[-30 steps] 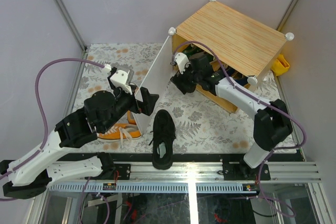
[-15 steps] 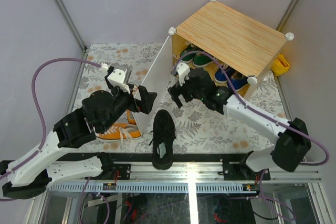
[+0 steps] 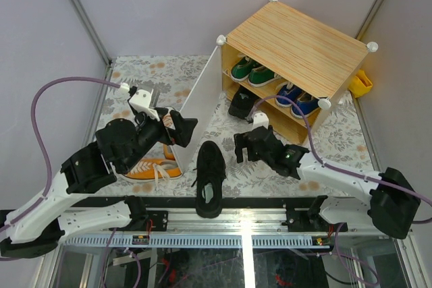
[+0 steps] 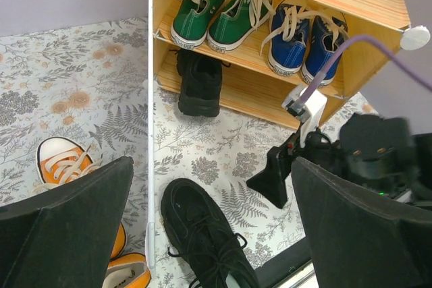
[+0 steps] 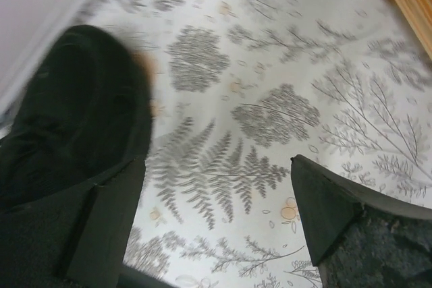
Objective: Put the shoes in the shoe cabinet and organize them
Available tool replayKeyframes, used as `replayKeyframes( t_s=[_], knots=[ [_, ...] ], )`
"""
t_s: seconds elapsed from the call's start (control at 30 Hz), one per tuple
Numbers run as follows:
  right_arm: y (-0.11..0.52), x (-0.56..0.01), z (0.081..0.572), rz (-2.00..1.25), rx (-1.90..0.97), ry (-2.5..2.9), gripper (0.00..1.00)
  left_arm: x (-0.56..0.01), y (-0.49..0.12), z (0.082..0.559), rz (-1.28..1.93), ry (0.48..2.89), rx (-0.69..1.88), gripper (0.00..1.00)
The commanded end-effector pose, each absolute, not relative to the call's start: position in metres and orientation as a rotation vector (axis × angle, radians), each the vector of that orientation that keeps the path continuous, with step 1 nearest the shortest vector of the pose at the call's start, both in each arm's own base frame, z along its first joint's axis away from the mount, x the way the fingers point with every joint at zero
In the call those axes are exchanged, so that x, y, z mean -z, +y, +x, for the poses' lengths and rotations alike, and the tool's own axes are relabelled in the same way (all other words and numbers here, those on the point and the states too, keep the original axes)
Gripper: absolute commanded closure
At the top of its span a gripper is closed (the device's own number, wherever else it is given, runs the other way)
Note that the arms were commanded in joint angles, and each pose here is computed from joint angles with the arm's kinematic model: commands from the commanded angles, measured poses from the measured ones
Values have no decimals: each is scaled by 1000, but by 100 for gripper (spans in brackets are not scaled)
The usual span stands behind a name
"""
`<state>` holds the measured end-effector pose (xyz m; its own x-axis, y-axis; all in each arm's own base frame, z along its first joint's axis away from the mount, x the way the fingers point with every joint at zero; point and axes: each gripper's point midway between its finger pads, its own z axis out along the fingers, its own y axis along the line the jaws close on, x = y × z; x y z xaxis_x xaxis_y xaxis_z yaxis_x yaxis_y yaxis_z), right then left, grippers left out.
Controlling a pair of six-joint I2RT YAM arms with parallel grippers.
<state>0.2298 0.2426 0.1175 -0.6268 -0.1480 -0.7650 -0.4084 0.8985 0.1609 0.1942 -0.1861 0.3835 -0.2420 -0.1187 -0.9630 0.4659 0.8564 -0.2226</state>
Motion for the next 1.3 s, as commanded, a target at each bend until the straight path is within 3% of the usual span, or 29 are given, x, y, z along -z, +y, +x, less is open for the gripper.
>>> replayKeyframes(
  t_s=[0.0, 0.57, 1.17, 1.27],
  knots=[
    [231, -108, 267, 38, -342, 2104, 2, -388, -180, 189, 247, 1722, 587, 0],
    [264, -131, 375, 85, -148, 1833, 1, -386, -170, 188, 253, 1691, 562, 0],
    [243, -106, 437, 204, -3, 1823, 0, -380, -165, 193, 258, 1688, 502, 0],
    [246, -103, 441, 196, -6, 1825, 7, -379, -165, 194, 260, 1690, 492, 0]
  ],
)
